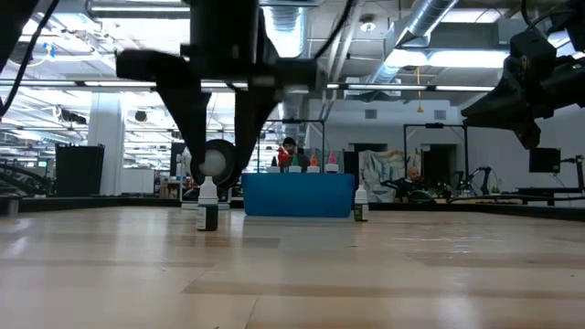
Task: Pick & Place food coloring
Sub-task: Put the small black food coloring bottle into the blue bin
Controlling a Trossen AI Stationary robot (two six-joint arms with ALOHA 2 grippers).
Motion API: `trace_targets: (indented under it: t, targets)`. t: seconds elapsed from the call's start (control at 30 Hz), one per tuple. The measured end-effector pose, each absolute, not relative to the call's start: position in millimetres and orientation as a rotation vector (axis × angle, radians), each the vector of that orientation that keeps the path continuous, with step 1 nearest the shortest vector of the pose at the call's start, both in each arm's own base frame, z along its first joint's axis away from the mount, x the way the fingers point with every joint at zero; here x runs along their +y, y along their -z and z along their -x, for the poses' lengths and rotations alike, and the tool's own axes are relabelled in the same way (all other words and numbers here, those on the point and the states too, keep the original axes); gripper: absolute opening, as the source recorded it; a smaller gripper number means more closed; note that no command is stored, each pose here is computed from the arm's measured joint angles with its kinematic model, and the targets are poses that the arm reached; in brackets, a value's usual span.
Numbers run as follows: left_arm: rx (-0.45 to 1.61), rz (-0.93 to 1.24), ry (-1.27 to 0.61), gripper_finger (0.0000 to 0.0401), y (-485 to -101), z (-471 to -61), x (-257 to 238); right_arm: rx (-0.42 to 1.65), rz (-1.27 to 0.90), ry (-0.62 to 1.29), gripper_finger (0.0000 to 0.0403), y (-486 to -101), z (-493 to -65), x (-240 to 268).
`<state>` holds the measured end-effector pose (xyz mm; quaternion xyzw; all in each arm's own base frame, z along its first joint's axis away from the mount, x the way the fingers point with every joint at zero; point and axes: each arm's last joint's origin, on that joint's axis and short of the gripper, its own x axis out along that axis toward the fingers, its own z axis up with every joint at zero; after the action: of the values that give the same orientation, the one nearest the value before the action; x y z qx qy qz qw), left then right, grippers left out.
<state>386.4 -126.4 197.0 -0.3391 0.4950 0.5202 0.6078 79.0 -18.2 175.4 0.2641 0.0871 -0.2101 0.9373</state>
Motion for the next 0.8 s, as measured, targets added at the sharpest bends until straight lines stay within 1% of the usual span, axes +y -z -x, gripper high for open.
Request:
trace_targets:
  t: [0.23,0.53,0.8]
  targets:
    - [1.224,0.736,-1.244,0.0206,-177.8,-384.4,-123.3,0.178,-0.54,0.429,0.0071,-175.3,-79.0,-18.2]
    - [1.205,0.785,-1.21,0.0206,-158.7,-386.0,-120.7,0.178,-0.54,0.429,0.0071,-175.4,-79.0,-18.2]
    - [1.258,0.763,-1.222,0.0206,-147.3,-380.9,-113.6,0.178,-0.54,0.429,0.0071,-175.4,-79.0,-18.2]
